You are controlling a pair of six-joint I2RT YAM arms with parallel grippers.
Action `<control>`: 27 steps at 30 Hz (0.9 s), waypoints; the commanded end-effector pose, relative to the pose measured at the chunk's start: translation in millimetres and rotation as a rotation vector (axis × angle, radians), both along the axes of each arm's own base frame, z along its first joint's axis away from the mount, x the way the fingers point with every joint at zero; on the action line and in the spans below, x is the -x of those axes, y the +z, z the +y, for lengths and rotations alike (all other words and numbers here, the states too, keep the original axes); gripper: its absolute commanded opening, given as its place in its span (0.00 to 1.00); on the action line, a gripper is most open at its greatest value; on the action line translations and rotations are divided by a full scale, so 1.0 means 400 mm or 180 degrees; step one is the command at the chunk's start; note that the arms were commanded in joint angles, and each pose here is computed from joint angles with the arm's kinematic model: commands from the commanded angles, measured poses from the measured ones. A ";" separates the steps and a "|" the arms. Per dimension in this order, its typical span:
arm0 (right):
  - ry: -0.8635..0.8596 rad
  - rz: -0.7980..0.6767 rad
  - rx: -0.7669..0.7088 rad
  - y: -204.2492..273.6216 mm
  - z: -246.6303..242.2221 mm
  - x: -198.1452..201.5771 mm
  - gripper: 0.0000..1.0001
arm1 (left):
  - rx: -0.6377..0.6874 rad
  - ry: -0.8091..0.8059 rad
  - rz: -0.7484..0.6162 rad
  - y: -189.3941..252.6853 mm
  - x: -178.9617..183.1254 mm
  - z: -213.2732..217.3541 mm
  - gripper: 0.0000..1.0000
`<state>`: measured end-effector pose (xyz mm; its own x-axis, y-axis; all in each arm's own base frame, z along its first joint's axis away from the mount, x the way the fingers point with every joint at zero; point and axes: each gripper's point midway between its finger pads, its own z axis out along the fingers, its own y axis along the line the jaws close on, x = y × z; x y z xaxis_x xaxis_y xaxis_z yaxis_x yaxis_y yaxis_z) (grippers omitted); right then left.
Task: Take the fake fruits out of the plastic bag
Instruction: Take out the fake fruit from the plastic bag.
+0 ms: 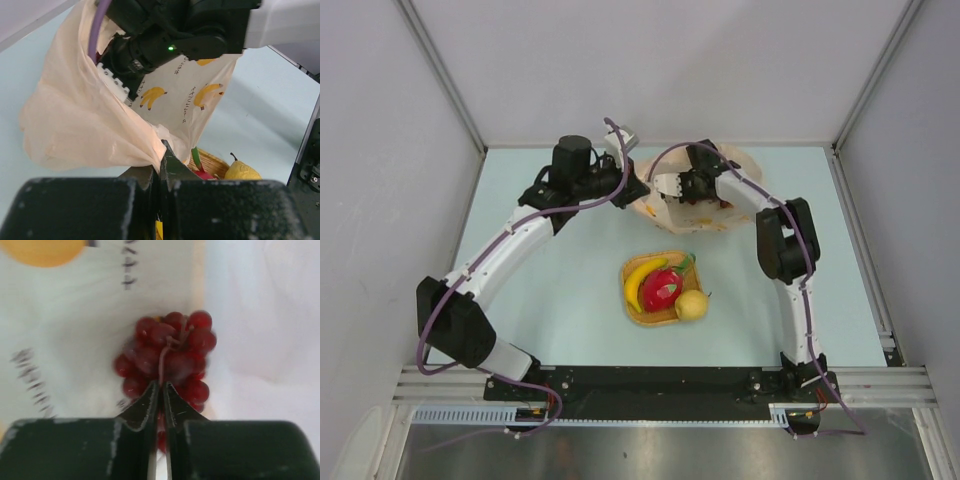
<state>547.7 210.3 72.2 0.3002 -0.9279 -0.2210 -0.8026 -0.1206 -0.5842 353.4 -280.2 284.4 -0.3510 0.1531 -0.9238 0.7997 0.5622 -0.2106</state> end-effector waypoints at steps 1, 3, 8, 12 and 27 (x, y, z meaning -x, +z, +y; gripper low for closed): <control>-0.0043 -0.0028 -0.0311 0.136 0.016 0.106 0.07 | 0.0154 -0.0004 -0.0061 0.026 -0.008 -0.007 0.00; -0.0004 -0.0124 -0.0537 0.194 0.046 0.138 0.06 | 0.0186 0.0011 -0.0033 0.027 -0.011 -0.009 0.00; -0.0042 -0.0256 -0.1030 0.357 0.059 0.236 0.02 | 0.0238 0.0046 0.0021 0.026 -0.025 -0.015 0.00; -0.0180 -0.0215 -0.1415 0.450 0.057 0.286 0.00 | 0.0242 0.0087 0.0049 0.020 -0.043 -0.018 0.00; -0.0004 -0.0547 -0.2336 0.788 0.111 0.514 0.00 | 0.0287 0.0169 0.0196 -0.010 -0.063 -0.027 0.00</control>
